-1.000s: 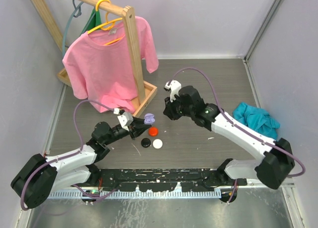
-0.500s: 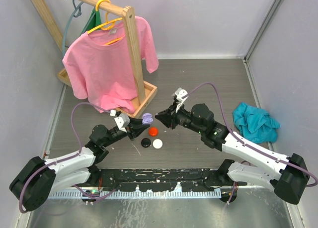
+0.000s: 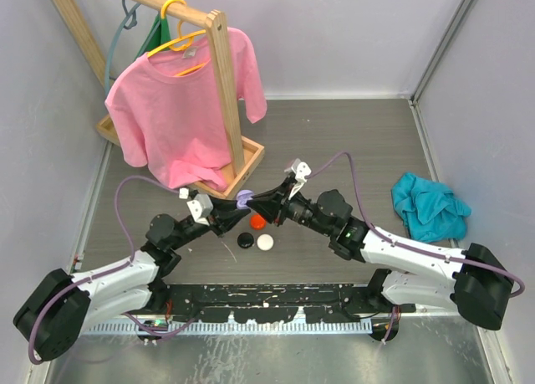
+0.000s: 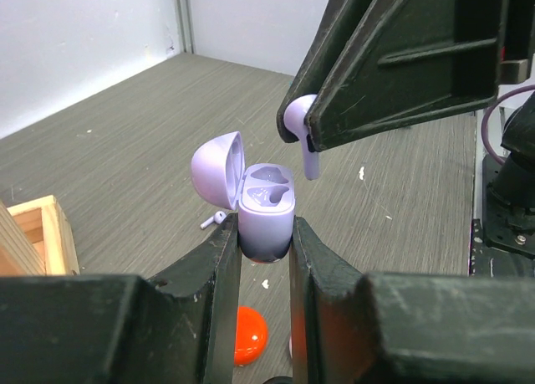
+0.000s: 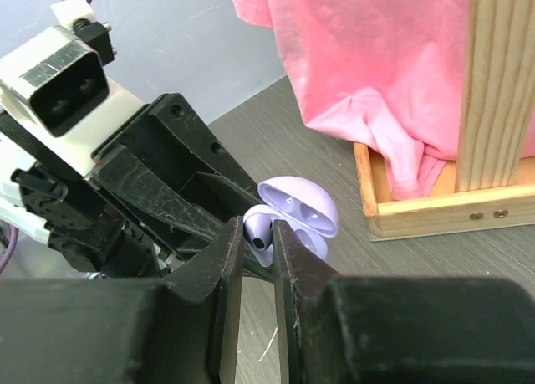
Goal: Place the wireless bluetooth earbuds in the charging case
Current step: Place the earbud in the charging case.
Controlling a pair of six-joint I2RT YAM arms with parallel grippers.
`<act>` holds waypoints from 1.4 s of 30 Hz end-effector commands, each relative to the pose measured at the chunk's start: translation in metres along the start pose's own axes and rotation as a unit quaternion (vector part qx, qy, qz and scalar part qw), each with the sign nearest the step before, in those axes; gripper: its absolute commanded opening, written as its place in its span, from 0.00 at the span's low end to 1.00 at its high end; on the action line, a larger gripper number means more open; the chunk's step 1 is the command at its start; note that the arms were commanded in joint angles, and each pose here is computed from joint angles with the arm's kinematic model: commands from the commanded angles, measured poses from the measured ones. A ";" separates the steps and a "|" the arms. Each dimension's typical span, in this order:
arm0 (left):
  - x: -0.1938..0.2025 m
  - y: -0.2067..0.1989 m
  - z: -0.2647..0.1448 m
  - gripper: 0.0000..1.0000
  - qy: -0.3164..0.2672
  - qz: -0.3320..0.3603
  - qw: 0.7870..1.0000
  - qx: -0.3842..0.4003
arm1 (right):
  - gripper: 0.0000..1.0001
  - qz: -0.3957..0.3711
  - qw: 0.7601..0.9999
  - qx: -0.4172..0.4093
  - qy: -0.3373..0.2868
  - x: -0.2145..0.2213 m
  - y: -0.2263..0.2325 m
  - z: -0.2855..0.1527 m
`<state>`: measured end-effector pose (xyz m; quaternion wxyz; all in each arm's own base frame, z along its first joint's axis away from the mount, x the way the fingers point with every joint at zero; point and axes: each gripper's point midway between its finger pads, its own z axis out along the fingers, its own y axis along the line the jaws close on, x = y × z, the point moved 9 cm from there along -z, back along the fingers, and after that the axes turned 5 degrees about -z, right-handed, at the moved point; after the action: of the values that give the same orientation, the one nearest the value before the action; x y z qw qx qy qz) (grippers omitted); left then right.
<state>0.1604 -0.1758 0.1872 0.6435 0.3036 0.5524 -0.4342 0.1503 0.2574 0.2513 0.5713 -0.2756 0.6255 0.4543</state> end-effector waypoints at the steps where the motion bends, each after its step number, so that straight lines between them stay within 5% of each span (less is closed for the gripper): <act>1: -0.019 -0.005 0.002 0.00 -0.053 0.023 0.998 0.017 | 0.13 0.002 0.997 0.011 -0.081 -0.021 0.003 0.000; 42: -0.020 -0.005 0.001 0.00 -0.057 0.023 0.998 0.017 | 0.15 0.092 0.992 -0.022 -0.083 0.011 0.007 0.001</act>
<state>0.1556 -0.1755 0.1898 0.6455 0.3130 0.5376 -0.4432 0.1485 0.2607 0.2354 0.5715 -0.1989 0.6131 0.5079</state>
